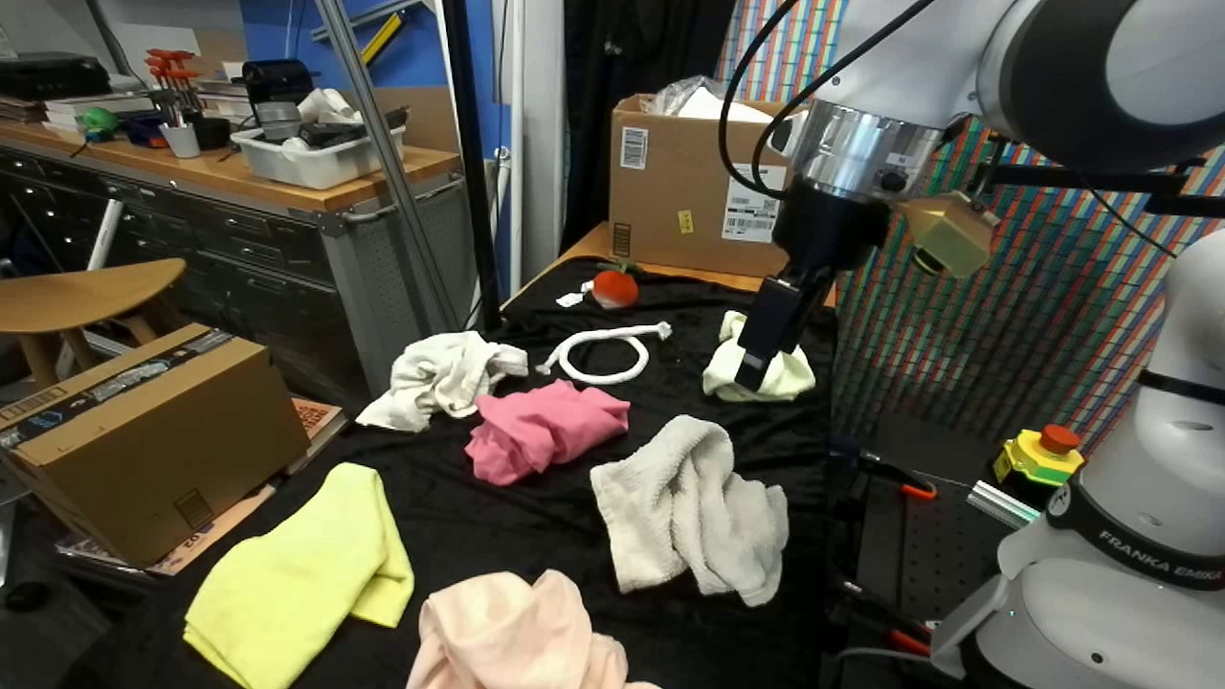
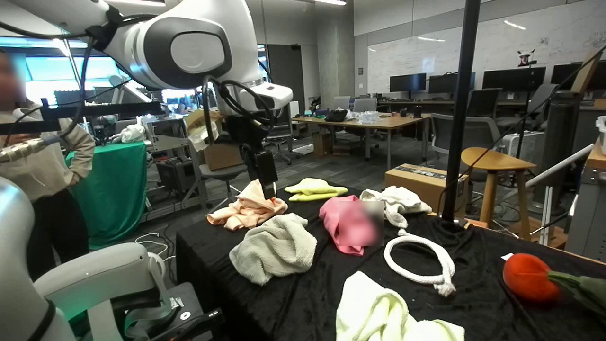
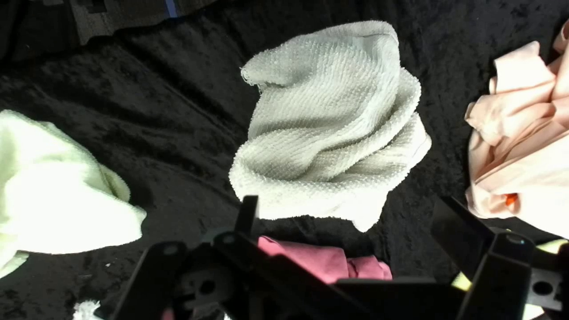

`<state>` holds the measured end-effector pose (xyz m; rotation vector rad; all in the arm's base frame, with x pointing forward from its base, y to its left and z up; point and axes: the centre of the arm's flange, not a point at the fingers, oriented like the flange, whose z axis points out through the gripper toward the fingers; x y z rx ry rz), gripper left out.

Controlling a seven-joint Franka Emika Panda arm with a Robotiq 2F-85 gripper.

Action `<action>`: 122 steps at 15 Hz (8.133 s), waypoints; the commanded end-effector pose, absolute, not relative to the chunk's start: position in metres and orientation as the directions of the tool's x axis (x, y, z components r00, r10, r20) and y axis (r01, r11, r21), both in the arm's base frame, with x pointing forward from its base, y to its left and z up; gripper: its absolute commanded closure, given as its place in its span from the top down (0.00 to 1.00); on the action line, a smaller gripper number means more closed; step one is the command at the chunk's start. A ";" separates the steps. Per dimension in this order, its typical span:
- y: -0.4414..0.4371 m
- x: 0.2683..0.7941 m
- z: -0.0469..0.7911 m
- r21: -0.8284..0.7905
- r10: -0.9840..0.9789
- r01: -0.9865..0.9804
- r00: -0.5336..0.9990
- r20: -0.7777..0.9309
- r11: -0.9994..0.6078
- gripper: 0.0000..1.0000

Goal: Heap up the things on the table into a pile

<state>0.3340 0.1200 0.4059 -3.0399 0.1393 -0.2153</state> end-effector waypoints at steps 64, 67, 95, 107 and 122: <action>0.065 0.484 0.417 -0.037 -0.221 -0.225 0.890 0.398 -0.974 0.08; 0.044 0.515 0.430 -0.031 -0.273 -0.288 0.859 0.434 -0.957 0.08; 0.128 0.622 0.358 0.114 -0.087 -0.125 0.954 0.288 -0.986 1.00; 0.177 0.687 0.323 0.136 0.078 0.054 0.981 0.178 -0.989 1.00; 0.154 0.720 0.250 0.099 0.057 0.023 0.930 0.364 -0.995 1.00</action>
